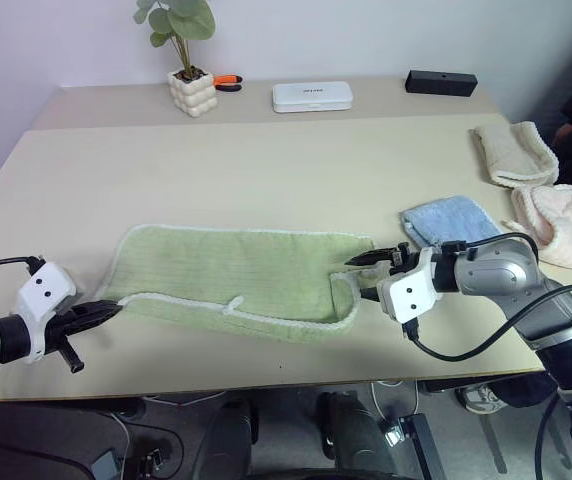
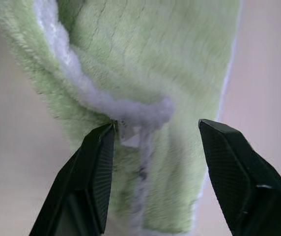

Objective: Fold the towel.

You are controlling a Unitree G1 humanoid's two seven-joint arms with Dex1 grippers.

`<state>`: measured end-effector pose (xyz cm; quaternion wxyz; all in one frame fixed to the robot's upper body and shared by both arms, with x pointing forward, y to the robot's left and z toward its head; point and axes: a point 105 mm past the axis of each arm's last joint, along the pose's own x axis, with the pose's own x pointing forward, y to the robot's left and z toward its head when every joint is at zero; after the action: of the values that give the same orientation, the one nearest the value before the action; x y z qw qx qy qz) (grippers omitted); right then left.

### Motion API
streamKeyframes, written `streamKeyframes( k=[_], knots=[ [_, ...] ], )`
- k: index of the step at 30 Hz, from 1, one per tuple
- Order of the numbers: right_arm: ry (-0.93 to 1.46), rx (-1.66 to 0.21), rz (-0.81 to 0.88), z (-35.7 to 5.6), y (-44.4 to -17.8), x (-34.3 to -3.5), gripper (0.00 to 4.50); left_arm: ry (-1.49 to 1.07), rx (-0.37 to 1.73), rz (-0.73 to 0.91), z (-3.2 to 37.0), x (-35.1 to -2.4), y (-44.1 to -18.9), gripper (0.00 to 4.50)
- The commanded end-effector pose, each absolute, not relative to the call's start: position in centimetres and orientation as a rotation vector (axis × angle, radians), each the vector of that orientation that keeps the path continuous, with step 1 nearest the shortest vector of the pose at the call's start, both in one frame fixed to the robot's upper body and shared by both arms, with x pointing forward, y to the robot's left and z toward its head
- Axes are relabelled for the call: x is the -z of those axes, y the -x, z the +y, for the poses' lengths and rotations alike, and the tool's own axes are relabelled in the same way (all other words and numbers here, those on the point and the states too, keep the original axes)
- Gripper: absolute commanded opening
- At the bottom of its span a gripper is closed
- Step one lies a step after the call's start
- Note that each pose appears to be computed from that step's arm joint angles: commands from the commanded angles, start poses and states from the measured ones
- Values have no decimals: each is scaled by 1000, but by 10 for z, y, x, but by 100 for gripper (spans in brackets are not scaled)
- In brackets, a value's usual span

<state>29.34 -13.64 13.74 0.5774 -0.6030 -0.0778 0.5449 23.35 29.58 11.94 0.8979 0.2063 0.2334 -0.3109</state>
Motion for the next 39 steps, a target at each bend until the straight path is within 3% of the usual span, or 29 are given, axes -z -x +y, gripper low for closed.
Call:
streamKeyframes(
  k=[1,4,5,8,11,17,20,23,26,29,32,35,39],
  knots=[
    [1486,-1309,-315,-124,-289,-143,288,-435,651,456,293,-125,-237,0],
    [1530,-1378,-327,-121,-285,-135,288,-434,652,453,292,-125,-237,0],
    [1539,-1395,-323,-122,-285,-132,265,-434,652,453,292,-125,-237,0],
    [1559,-1426,-318,-123,-285,-127,162,-435,648,452,293,-125,-236,0],
    [1560,-1427,-317,-125,-287,-127,5,-435,641,451,294,-126,-234,0],
    [1508,-1324,-233,-143,-295,-152,5,-445,626,429,295,-128,-234,0],
    [1415,-1219,-153,-157,-302,-176,5,-454,562,329,300,-144,-249,0],
    [1390,-1086,-145,-167,-317,-205,5,-458,466,158,307,-176,-276,0],
    [1448,-814,-210,-181,-358,-250,5,-513,277,-82,321,-231,-321,0],
    [1509,-608,-280,-190,-383,-291,5,-541,93,-255,337,-282,-349,0],
    [1512,-478,-373,-189,-393,-330,5,-548,-43,-420,349,-335,-357,0],
    [1484,-579,-377,-178,-386,-322,5,-570,58,-410,344,-333,-354,0],
    [1373,-810,-310,-160,-364,-285,5,-579,235,-234,344,-285,-337,0]
  ],
)
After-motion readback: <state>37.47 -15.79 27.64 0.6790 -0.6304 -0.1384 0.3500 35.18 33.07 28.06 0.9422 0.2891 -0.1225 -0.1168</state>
